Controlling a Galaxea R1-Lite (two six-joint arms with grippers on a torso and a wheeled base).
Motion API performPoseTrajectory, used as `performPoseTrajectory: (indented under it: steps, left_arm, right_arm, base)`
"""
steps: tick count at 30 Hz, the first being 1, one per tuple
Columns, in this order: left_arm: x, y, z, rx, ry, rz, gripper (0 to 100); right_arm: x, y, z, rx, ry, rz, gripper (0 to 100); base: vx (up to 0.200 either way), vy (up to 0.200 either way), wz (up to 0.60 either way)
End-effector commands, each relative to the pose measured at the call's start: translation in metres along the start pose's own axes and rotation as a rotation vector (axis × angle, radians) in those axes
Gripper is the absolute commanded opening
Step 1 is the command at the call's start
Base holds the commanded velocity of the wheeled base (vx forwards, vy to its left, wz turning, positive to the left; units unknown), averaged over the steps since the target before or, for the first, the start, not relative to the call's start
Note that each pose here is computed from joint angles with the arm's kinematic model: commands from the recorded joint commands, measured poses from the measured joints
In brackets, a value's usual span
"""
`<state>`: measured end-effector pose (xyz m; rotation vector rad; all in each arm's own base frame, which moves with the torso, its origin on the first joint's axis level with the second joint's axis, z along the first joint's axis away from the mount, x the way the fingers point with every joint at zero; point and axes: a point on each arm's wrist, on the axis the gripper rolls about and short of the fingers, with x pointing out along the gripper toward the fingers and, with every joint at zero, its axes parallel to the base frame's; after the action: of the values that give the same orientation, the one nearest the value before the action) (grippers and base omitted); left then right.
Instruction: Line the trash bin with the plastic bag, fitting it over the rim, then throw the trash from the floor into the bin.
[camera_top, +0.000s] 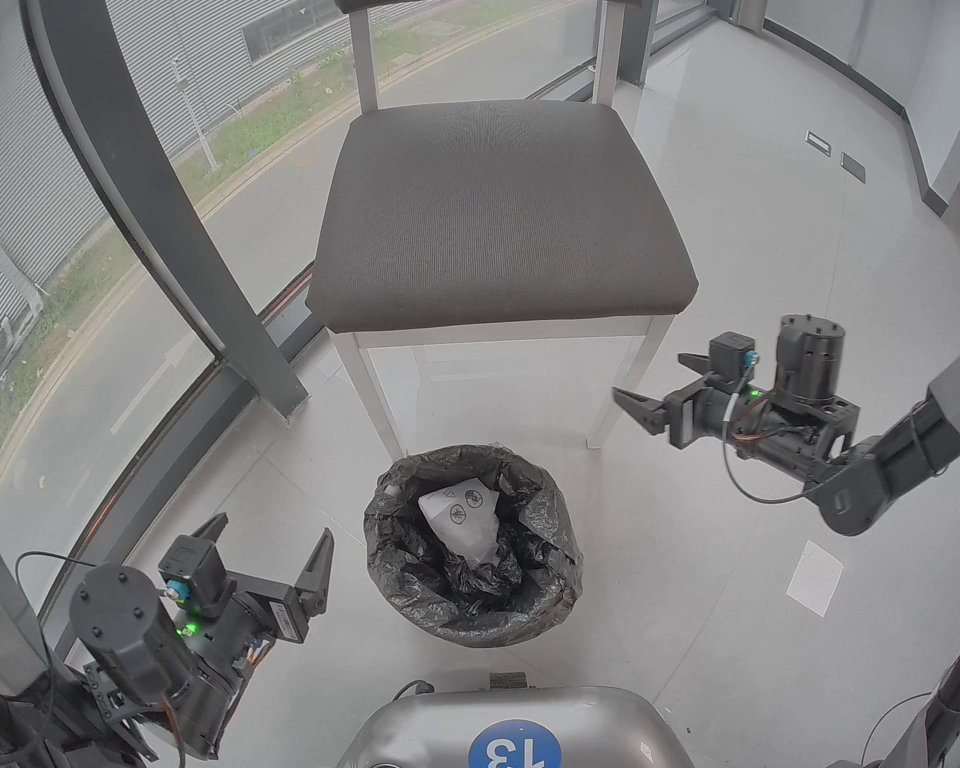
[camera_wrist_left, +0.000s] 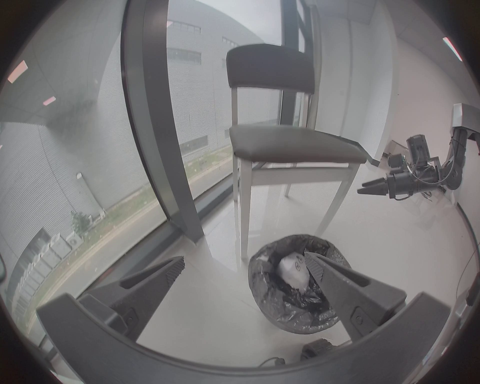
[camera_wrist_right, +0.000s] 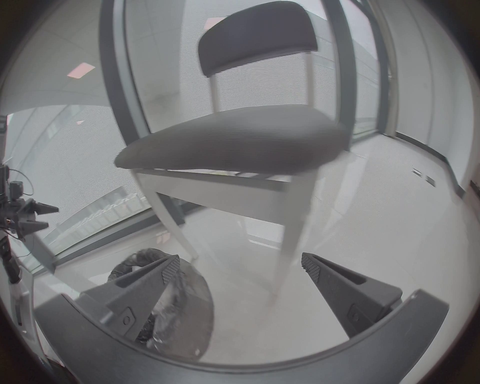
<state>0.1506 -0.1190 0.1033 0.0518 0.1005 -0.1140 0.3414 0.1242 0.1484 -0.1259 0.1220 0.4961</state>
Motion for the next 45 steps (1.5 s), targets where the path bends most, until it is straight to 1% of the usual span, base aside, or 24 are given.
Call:
performPoseTrajectory:
  steps: [1, 3, 4, 6, 9, 11, 15, 16, 19, 21, 25, 26, 27, 29, 30, 32, 34, 35, 36, 37, 38, 41, 43, 45]
  left_arm:
    - [-0.037, 0.022, 0.042, 0.013, -0.223, -0.002, 100]
    - [-0.043, 0.028, 0.048, 0.017, -0.257, 0.009, 100]
    - [-0.043, 0.028, 0.048, 0.017, -0.257, 0.009, 100]
    - [-0.053, 0.040, 0.052, 0.023, -0.270, 0.043, 100]
    - [-0.070, 0.054, 0.053, 0.047, -0.262, 0.061, 100]
    - [-0.087, 0.065, 0.053, 0.072, -0.275, 0.072, 100]
    - [-0.101, 0.082, 0.049, 0.079, -0.271, 0.161, 100]
    - [-0.109, 0.089, 0.045, 0.082, -0.264, 0.203, 100]
    - [-0.122, 0.098, 0.035, 0.105, -0.220, 0.257, 100]
    - [-0.130, 0.103, 0.027, 0.102, -0.208, 0.300, 100]
    - [-0.147, 0.110, 0.017, 0.022, -0.235, 0.364, 100]
    - [-0.150, 0.112, 0.016, 0.006, -0.249, 0.387, 100]
    - [-0.158, 0.114, 0.013, -0.018, -0.277, 0.424, 100]
    - [-0.163, 0.115, 0.009, -0.037, -0.288, 0.443, 100]
    - [-0.165, 0.115, 0.006, -0.046, -0.290, 0.457, 100]
    - [-0.170, 0.116, 0.002, -0.062, -0.301, 0.481, 100]
    - [-0.175, 0.116, -0.001, -0.069, -0.316, 0.495, 100]
    - [-0.178, 0.116, -0.004, -0.073, -0.324, 0.505, 100]
    - [-0.178, 0.116, -0.004, -0.073, -0.324, 0.505, 100]
    - [-0.180, 0.116, -0.008, -0.074, -0.319, 0.513, 100]
    - [-0.180, 0.116, -0.009, -0.086, -0.316, 0.512, 100]
    - [-0.182, 0.116, -0.015, -0.131, -0.308, 0.505, 100]
    - [-0.181, 0.115, -0.019, -0.154, -0.286, 0.500, 100]
    - [-0.181, 0.115, -0.023, -0.200, -0.272, 0.496, 100]
  right_arm:
    - [-0.102, -0.041, 0.018, 0.074, -0.034, -0.227, 100]
    - [-0.127, -0.040, 0.017, 0.073, -0.044, -0.258, 100]
    - [-0.127, -0.040, 0.017, 0.073, -0.044, -0.258, 100]
    - [-0.166, -0.031, 0.018, 0.067, -0.075, -0.284, 100]
    - [-0.198, -0.017, 0.013, 0.058, -0.104, -0.288, 100]
    - [-0.222, -0.005, 0.008, 0.045, -0.135, -0.287, 100]
    - [-0.256, 0.011, -0.003, 0.008, -0.174, -0.300, 100]
    - [-0.271, 0.017, -0.009, -0.006, -0.187, -0.316, 100]
    - [-0.301, 0.029, -0.028, -0.014, -0.206, -0.359, 100]
    - [-0.317, 0.038, -0.043, -0.017, -0.213, -0.397, 100]
    - [-0.346, 0.057, -0.068, -0.013, -0.255, -0.470, 100]
    - [-0.352, 0.062, -0.075, -0.009, -0.260, -0.476, 100]
    - [-0.360, 0.071, -0.089, -0.007, -0.269, -0.451, 100]
    - [-0.361, 0.074, -0.097, 0.005, -0.242, -0.437, 100]
    - [-0.360, 0.073, -0.098, 0.020, -0.217, -0.445, 100]
    - [-0.359, 0.071, -0.096, 0.050, -0.220, -0.445, 100]
    - [-0.358, 0.072, -0.095, 0.069, -0.233, -0.405, 100]
    - [-0.358, 0.074, -0.095, 0.068, -0.236, -0.322, 100]
    - [-0.358, 0.074, -0.095, 0.068, -0.236, -0.322, 100]
    - [-0.359, 0.076, -0.098, 0.063, -0.232, -0.217, 100]
    - [-0.359, 0.077, -0.102, 0.069, -0.214, -0.184, 100]
    - [-0.364, 0.081, -0.114, 0.087, -0.192, -0.134, 100]
    - [-0.364, 0.081, -0.114, 0.126, -0.195, -0.128, 100]
    - [-0.364, 0.081, -0.114, 0.138, -0.200, -0.127, 100]
  base:
    - [0.000, 0.000, 0.00]
    - [0.000, 0.000, 0.00]
    - [0.000, 0.000, 0.00]
    - [0.000, 0.000, 0.00]
    - [0.000, 0.000, 0.00]
    - [0.000, 0.000, 0.00]
    - [0.000, 0.000, 0.00]
    - [0.000, 0.000, 0.00]
    - [0.000, 0.000, 0.00]
    - [0.000, 0.000, 0.00]
    - [0.000, 0.000, 0.00]
    - [0.000, 0.000, 0.00]
    - [0.000, 0.000, 0.00]
    - [0.000, 0.000, 0.00]
    - [0.000, 0.000, 0.00]
    - [0.000, 0.000, 0.00]
    - [0.000, 0.000, 0.00]
    - [0.000, 0.000, 0.00]
    - [0.000, 0.000, 0.00]
    - [0.000, 0.000, 0.00]
    - [0.000, 0.000, 0.00]
    - [0.000, 0.000, 0.00]
    - [0.000, 0.000, 0.00]
    - [0.000, 0.000, 0.00]
